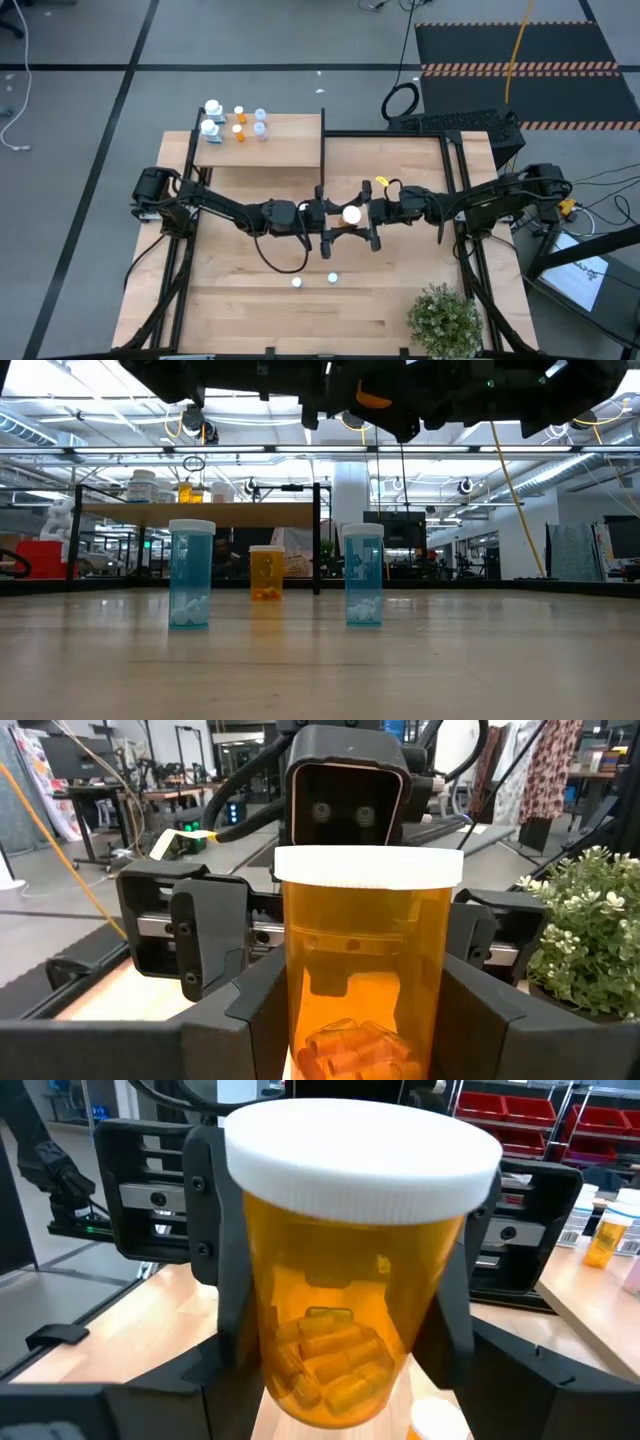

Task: Pick and place medicine bottles onto shelf by color
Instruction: Put the bottom large orange pill bottle on the shelf

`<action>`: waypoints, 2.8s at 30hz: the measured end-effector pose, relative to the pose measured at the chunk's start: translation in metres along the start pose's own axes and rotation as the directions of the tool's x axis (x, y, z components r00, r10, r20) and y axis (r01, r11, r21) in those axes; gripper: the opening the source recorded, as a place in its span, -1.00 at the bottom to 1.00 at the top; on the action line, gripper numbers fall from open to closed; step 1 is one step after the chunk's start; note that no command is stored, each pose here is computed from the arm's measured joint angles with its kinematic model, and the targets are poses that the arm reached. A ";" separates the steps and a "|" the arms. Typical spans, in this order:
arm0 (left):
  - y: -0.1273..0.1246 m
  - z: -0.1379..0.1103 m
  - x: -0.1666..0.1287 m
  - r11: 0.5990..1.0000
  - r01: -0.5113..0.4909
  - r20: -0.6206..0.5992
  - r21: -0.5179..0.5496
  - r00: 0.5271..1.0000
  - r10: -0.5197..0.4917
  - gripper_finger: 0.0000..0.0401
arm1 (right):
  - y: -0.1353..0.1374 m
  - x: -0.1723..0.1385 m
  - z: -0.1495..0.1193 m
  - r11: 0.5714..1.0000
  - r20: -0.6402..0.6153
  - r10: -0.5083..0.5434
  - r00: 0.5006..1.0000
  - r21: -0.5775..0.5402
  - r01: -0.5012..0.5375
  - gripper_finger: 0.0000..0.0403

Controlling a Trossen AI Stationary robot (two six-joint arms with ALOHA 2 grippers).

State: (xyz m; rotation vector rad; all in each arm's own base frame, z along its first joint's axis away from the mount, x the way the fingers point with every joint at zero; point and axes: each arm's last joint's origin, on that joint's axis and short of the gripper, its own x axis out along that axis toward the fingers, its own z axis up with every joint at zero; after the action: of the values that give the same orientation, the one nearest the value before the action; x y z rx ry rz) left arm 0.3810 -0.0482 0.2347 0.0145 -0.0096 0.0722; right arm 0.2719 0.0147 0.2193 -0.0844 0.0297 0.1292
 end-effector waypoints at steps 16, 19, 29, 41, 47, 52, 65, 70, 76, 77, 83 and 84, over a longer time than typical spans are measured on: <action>-0.007 -0.001 -0.001 0.999 -0.029 -0.013 0.032 0.999 0.030 -0.06 | 0.000 -0.001 0.003 0.999 0.010 -0.003 1.000 -0.034 0.004 0.16; -0.008 -0.002 -0.001 0.999 -0.028 -0.017 0.035 0.999 0.028 -0.05 | 0.000 -0.001 0.002 0.999 -0.001 -0.001 1.000 -0.036 0.001 0.17; -0.014 0.009 -0.013 0.997 -0.037 -0.086 0.070 0.995 0.043 0.36 | 0.001 -0.001 0.000 1.000 -0.036 0.021 0.999 -0.017 -0.022 0.14; -0.014 0.022 -0.027 0.997 -0.058 -0.148 0.060 0.987 0.066 0.46 | 0.000 -0.001 -0.003 1.000 -0.067 0.007 0.998 -0.016 -0.008 -0.10; -0.010 0.017 -0.027 0.995 -0.066 -0.191 0.069 0.979 0.078 0.16 | 0.000 -0.001 -0.003 1.000 -0.068 0.007 0.998 -0.015 -0.009 -0.13; -0.010 0.018 -0.027 0.993 -0.063 -0.188 0.103 0.979 0.082 -0.07 | 0.000 -0.001 -0.003 1.000 -0.064 0.008 0.998 -0.015 -0.009 -0.10; -0.014 0.029 -0.026 0.993 -0.059 -0.080 0.104 0.994 0.067 0.00 | 0.000 -0.016 0.013 0.999 -0.054 0.005 0.999 -0.031 -0.007 -0.09; -0.014 0.034 -0.026 0.993 -0.061 -0.030 0.097 0.997 0.064 -0.11 | 0.000 -0.026 0.018 0.999 -0.032 -0.001 0.999 -0.033 0.000 0.04; -0.014 0.039 -0.026 0.993 -0.068 0.021 0.093 0.998 0.066 -0.09 | 0.001 -0.034 0.029 0.999 0.047 0.013 0.999 -0.035 -0.011 0.28; -0.013 0.040 -0.026 0.993 -0.070 0.024 0.092 0.997 0.068 -0.07 | 0.002 -0.034 0.031 0.999 0.067 0.022 0.997 -0.031 -0.020 0.31; -0.014 0.038 -0.020 0.997 -0.027 0.094 0.077 0.995 0.020 -0.08 | 0.007 -0.035 0.042 0.999 0.176 0.042 0.984 -0.024 -0.038 0.36; -0.015 0.034 -0.018 0.997 -0.016 0.098 0.078 0.995 0.008 -0.09 | 0.009 -0.035 0.043 0.999 0.185 0.049 0.981 -0.032 -0.044 0.36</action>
State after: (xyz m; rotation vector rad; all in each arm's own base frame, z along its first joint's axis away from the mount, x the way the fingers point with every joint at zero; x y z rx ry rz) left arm 0.3639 -0.0648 0.2687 0.0968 -0.1048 0.0839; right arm 0.2373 0.0229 0.2624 -0.0993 -0.1570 0.1841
